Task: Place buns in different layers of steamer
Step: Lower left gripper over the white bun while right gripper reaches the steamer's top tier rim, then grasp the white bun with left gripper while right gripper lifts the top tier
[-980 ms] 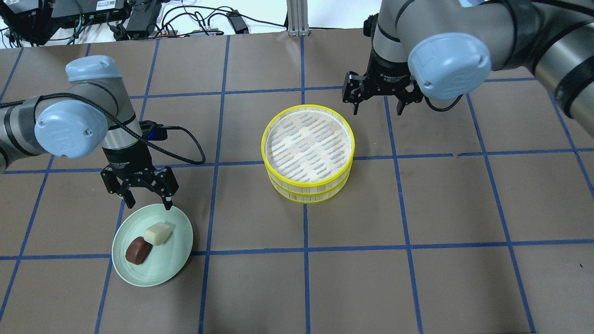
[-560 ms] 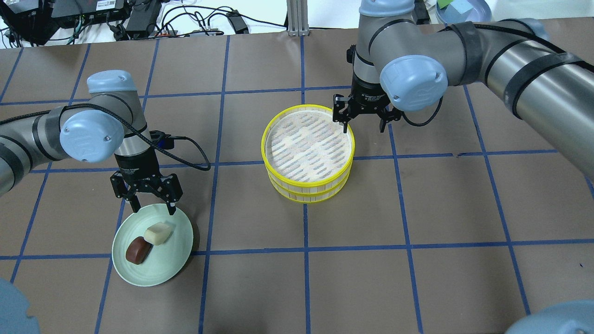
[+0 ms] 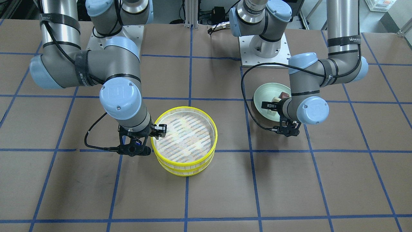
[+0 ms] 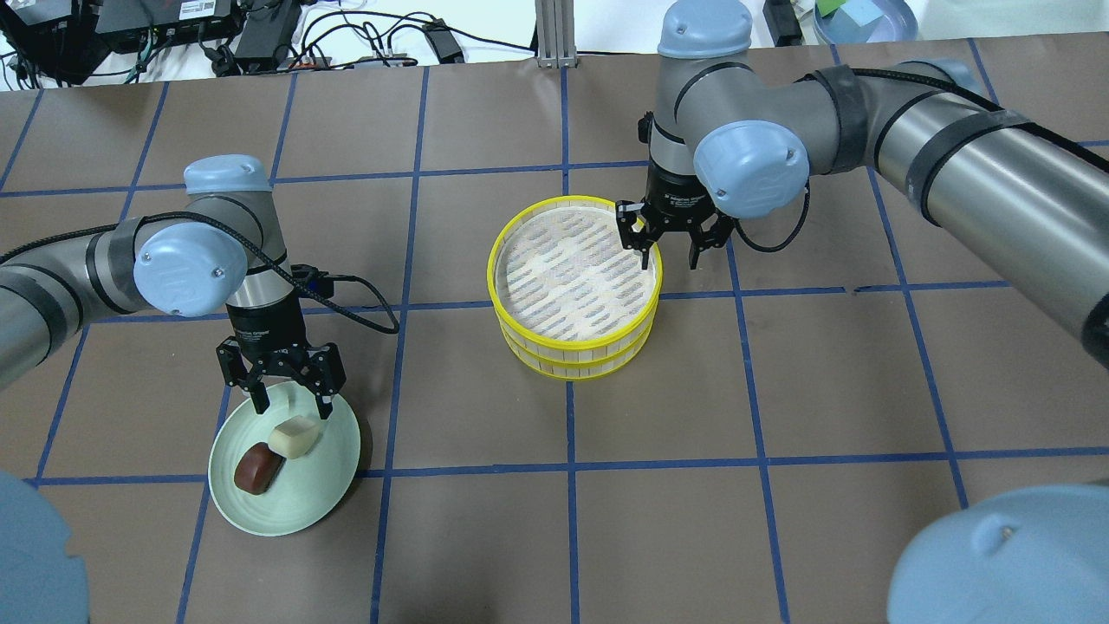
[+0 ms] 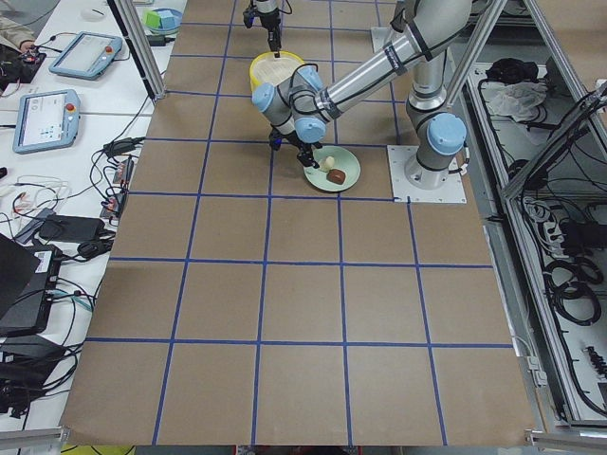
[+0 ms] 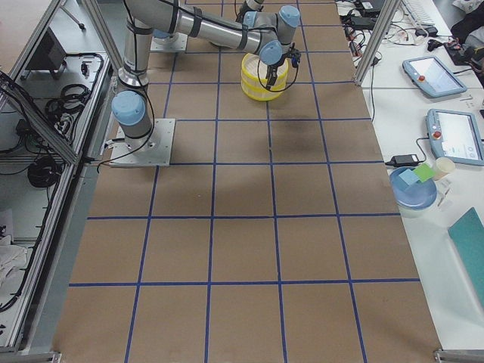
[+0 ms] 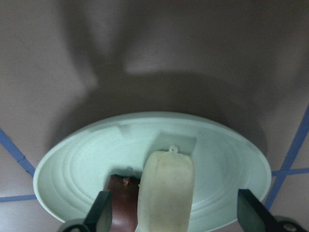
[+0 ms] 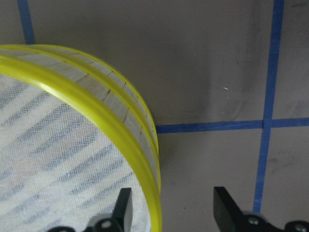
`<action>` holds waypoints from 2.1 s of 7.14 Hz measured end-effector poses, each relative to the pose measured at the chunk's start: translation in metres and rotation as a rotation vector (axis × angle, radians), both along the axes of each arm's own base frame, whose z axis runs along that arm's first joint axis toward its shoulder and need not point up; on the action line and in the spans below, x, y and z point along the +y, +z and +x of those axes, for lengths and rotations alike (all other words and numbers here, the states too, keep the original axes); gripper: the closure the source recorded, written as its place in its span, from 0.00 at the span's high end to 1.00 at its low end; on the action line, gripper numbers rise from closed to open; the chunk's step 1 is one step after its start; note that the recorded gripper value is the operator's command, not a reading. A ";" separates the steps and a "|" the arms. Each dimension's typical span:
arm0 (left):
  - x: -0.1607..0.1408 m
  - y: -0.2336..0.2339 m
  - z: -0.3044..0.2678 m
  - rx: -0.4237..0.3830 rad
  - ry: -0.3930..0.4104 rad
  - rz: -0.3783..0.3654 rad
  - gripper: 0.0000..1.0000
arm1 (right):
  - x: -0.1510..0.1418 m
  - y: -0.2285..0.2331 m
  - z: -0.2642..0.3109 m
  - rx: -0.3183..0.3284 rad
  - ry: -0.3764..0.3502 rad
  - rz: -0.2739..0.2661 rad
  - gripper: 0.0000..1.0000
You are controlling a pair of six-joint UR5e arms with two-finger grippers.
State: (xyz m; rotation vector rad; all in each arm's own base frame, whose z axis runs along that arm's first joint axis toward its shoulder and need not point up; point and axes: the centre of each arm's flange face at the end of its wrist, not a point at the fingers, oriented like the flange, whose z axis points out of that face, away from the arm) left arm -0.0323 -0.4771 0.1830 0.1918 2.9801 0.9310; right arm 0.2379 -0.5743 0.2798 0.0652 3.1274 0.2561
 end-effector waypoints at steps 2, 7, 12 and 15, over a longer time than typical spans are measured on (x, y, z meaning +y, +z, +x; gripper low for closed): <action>0.006 -0.008 -0.001 0.008 -0.014 0.023 0.89 | 0.001 0.000 0.001 -0.008 -0.002 0.006 0.05; 0.010 -0.026 0.001 -0.004 -0.031 0.069 0.27 | 0.023 0.044 -0.002 -0.001 0.009 0.010 0.00; -0.007 -0.004 0.002 0.006 -0.020 0.015 0.00 | 0.095 0.199 -0.079 0.025 -0.078 -0.103 0.00; -0.031 0.060 0.003 0.015 -0.007 -0.073 0.00 | 0.114 0.228 -0.097 0.065 -0.080 -0.145 0.00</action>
